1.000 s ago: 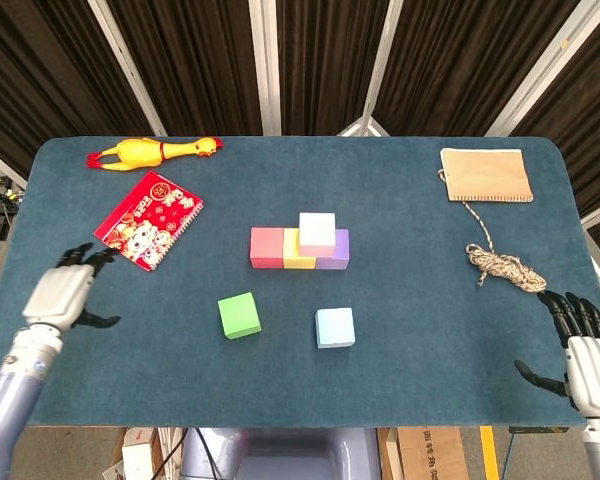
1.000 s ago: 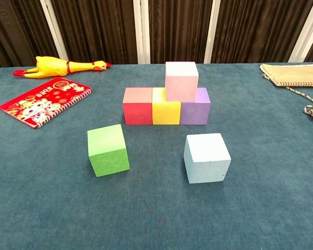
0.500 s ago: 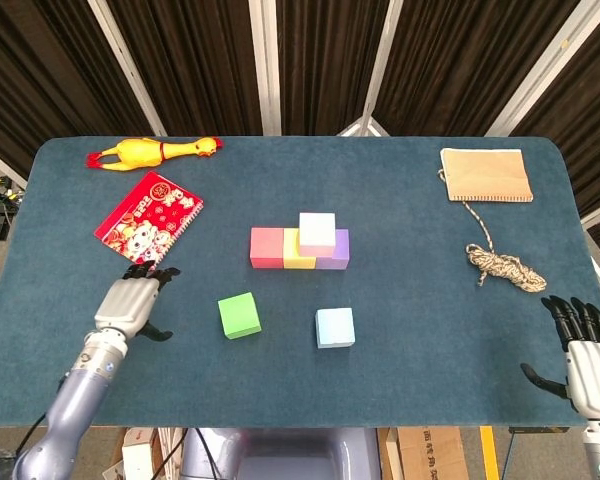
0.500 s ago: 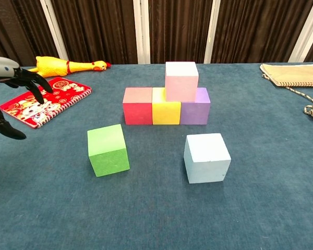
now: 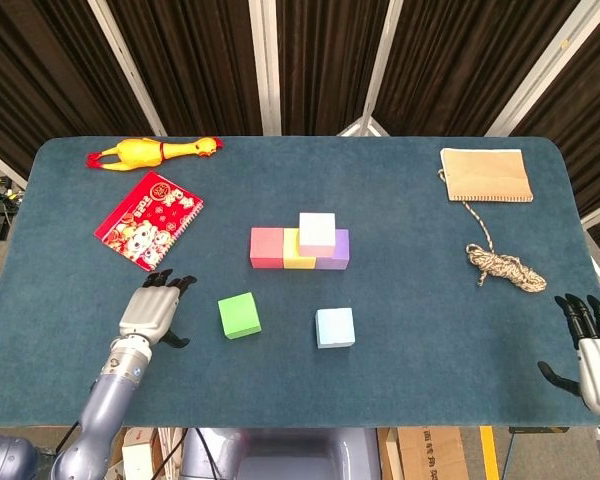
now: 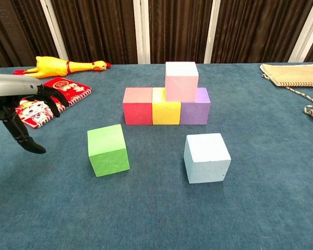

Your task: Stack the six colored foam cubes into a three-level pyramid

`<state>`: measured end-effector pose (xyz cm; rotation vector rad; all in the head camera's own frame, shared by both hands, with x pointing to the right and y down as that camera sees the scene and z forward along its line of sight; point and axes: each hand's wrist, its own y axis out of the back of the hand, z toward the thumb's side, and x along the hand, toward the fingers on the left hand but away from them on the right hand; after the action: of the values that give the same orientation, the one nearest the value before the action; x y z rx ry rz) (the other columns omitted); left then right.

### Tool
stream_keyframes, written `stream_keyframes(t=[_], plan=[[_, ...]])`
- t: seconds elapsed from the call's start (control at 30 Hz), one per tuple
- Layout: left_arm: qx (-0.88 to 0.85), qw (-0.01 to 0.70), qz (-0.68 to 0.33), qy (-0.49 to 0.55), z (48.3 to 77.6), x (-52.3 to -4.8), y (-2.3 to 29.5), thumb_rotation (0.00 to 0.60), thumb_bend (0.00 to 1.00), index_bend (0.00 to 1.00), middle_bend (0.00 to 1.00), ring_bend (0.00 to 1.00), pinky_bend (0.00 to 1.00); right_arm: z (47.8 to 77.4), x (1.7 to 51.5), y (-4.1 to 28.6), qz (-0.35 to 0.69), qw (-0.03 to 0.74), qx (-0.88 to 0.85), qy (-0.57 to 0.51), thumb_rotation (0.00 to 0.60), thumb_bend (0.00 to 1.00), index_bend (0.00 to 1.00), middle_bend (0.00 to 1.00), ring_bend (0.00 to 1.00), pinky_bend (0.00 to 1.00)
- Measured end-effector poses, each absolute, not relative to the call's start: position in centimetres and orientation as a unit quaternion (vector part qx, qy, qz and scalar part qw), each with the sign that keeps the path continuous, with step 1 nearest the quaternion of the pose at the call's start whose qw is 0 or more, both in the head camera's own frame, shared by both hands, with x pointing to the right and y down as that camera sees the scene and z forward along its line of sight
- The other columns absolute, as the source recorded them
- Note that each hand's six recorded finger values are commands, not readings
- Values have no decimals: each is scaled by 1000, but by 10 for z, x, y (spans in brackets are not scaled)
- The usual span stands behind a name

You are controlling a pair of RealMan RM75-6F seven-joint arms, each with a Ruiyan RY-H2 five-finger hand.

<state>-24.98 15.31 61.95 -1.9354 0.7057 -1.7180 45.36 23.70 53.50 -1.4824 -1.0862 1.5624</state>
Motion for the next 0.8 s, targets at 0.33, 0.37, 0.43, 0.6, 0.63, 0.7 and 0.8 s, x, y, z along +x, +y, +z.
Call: stream_keyframes(t=[0.33, 0.37, 0.43, 0.6, 0.63, 0.7, 0.8], plan=[[-709, 210, -617, 268, 629, -221, 152, 600, 46, 162, 218, 0, 0, 541, 453, 238, 607, 346, -581, -418, 600, 192, 127, 138, 21, 0], [-709, 210, -617, 268, 630, -218, 152, 600, 46, 162, 218, 0, 0, 541, 453, 237, 608, 345, -580, -418, 600, 192, 127, 138, 21, 0], [-710, 208, -618, 266, 632, -212, 153, 600, 46, 162, 218, 0, 0, 541, 455, 238, 610, 343, -578, -419, 600, 192, 127, 138, 21, 0], [-713, 201, -618, 261, 637, -198, 154, 600, 46, 159, 219, 0, 0, 541, 457, 238, 613, 339, -575, -422, 600, 192, 127, 138, 21, 0], [-713, 202, -619, 260, 638, -197, 154, 600, 46, 157, 218, 0, 0, 541, 457, 238, 614, 339, -574, -422, 600, 192, 127, 138, 21, 0], [-711, 203, -623, 255, 640, -195, 155, 600, 46, 156, 217, 0, 0, 542, 457, 237, 614, 339, -574, -423, 600, 192, 127, 138, 21, 0], [-710, 201, -626, 253, 641, -191, 154, 600, 46, 152, 216, 0, 0, 542, 458, 237, 615, 337, -573, -424, 600, 192, 127, 138, 21, 0]])
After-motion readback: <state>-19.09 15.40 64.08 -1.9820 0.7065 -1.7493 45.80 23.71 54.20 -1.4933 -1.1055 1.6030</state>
